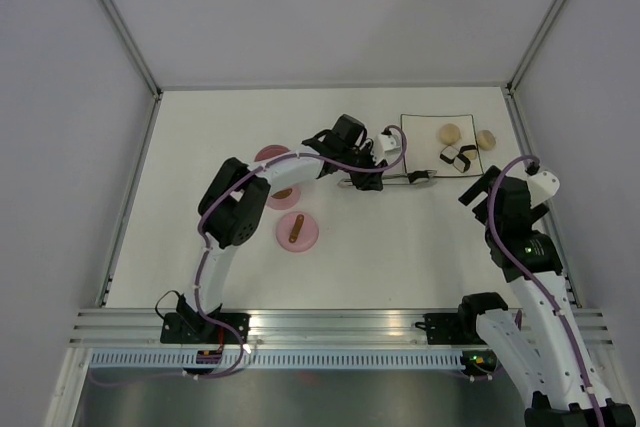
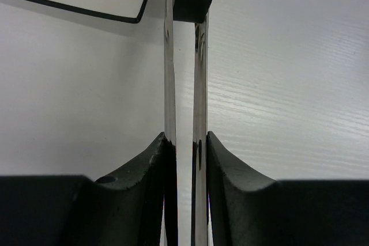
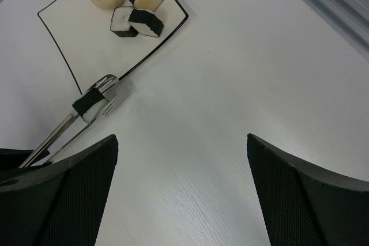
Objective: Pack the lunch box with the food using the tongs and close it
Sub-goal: Pick up the food using the clamp
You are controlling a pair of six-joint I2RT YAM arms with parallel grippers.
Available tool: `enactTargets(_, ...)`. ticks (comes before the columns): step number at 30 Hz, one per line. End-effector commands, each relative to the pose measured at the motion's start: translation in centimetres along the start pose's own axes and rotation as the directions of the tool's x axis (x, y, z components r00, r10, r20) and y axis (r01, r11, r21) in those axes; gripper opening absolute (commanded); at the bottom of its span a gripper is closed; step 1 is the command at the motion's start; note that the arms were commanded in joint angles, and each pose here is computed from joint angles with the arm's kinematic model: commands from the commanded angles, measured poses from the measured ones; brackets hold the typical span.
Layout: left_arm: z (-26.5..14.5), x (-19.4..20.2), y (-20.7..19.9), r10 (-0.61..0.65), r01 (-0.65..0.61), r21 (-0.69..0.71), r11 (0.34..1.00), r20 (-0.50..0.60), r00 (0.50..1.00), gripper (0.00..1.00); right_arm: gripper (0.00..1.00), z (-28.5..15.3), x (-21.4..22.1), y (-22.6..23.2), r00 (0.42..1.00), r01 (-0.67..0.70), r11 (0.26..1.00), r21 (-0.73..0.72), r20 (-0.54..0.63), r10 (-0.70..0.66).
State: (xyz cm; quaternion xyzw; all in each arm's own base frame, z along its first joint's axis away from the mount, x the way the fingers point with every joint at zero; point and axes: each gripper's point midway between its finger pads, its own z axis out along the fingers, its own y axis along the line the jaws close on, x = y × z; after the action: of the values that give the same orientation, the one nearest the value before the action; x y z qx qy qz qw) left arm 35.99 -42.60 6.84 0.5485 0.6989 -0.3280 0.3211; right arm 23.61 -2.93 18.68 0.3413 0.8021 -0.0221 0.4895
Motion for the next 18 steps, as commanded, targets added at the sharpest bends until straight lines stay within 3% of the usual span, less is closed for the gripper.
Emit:
enactTargets(1,-2.1,-4.3,-0.9,0.022,-0.024,0.011,1.000,0.116,0.993,0.16,0.98,-1.0,-1.4,-0.2,0.999,-0.038,0.999,0.003,0.036,0.038)
enactTargets(10,-5.7,-6.4,-2.4,-0.058,0.064,-0.034,0.997,0.163,0.985,0.16,0.98,-1.3,-1.3,0.2,0.998,-0.052,0.998,-0.035,0.043,0.054)
enactTargets(18,-10.6,-7.9,-1.9,-0.209,0.262,-0.215,0.941,0.238,0.948,0.13,0.98,-2.4,-3.4,1.8,0.996,-0.030,0.994,-0.108,0.078,0.039)
